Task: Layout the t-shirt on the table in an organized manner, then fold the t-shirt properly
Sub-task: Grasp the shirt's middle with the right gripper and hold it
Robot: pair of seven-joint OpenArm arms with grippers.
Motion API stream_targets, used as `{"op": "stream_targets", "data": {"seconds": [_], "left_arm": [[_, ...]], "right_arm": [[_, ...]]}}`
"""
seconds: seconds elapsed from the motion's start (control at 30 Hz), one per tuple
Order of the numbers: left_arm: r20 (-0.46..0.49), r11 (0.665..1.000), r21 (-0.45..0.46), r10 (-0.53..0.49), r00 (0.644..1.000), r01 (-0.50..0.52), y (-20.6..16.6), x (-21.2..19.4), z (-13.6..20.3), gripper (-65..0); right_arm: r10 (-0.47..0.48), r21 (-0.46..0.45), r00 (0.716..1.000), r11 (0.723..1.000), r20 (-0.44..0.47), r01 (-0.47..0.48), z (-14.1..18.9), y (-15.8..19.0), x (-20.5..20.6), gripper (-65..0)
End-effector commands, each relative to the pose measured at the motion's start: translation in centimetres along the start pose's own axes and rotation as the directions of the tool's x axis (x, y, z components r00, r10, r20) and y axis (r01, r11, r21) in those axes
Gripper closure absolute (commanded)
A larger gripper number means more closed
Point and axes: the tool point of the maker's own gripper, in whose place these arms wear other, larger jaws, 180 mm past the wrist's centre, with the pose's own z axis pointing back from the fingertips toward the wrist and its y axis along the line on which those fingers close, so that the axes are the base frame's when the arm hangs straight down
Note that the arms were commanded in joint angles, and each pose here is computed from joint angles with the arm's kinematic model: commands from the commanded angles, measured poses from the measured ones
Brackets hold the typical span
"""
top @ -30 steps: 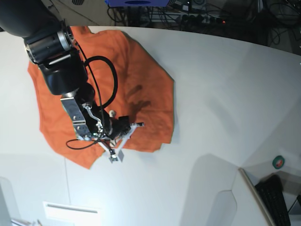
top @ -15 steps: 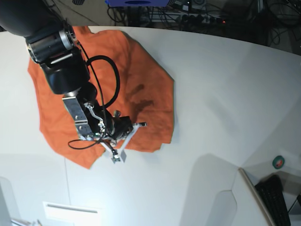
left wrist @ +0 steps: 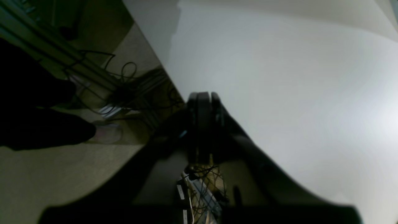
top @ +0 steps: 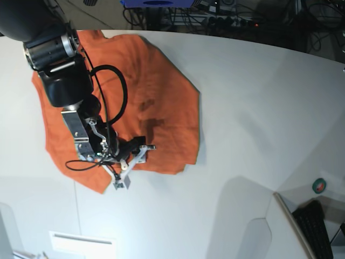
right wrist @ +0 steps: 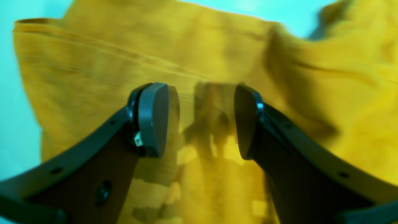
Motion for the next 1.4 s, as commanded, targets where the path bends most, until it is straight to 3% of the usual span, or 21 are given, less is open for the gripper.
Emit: {"op": "stream_targets", "data": {"seconds": [0.0,0.53,0.7,0.77,0.97,1.13,1.2,1.23,1.33,1.37], "left_arm": [[0.048,1.0,-0.005,-0.019,0.999,0.02,-0.1,1.6,0.3,-0.5],[0.047,1.0,-0.005,-0.022,0.999,0.022,-0.1,1.7,0.3,-0.5],[0.047,1.0,-0.005,-0.022,0.999,0.022,-0.1,1.7,0.3,-0.5],[0.047,1.0,-0.005,-0.022,0.999,0.022,-0.1,1.7,0.3,-0.5],[0.047,1.0,-0.002,-0.024,0.999,0.025,0.1,1.7,0.4,-0.5],[0.047,1.0,0.0,-0.025,0.999,0.025,0.2,1.7,0.5,-0.5],[0.047,1.0,0.0,-0.025,0.999,0.025,0.2,1.7,0.5,-0.5],[0.047,1.0,0.0,-0.025,0.999,0.025,0.2,1.7,0.5,-0.5],[0.048,1.0,0.001,-0.024,0.999,0.024,0.2,1.7,0.5,-0.5],[0.048,1.0,0.001,-0.024,0.999,0.024,0.2,1.7,0.5,-0.5]], "right_arm": [[0.007,0.015,0.999,1.0,0.052,-0.007,0.4,0.6,2.4,-32.1],[0.001,0.022,1.0,1.0,0.03,-0.001,0.1,1.0,1.0,-31.5],[0.0,0.025,1.0,1.0,0.03,-0.001,0.1,1.1,1.1,-14.1],[-0.007,0.022,1.0,1.0,0.021,0.006,-0.1,0.9,0.7,-10.8],[-0.022,0.027,1.0,0.999,-0.008,0.022,-0.7,1.4,-0.2,-10.8],[-0.022,0.027,1.0,0.999,-0.007,0.022,-0.7,1.4,-0.2,-21.3],[-0.021,0.027,1.0,0.999,-0.004,0.021,-0.7,1.4,-0.1,-21.2],[-0.021,0.027,1.0,0.999,-0.004,0.021,-0.7,1.4,-0.1,-18.5],[-0.021,0.028,1.0,0.999,0.002,0.021,-0.7,1.4,0.1,0.0],[-0.022,0.029,1.0,0.999,0.01,0.021,-0.6,1.4,0.2,0.0]]}}
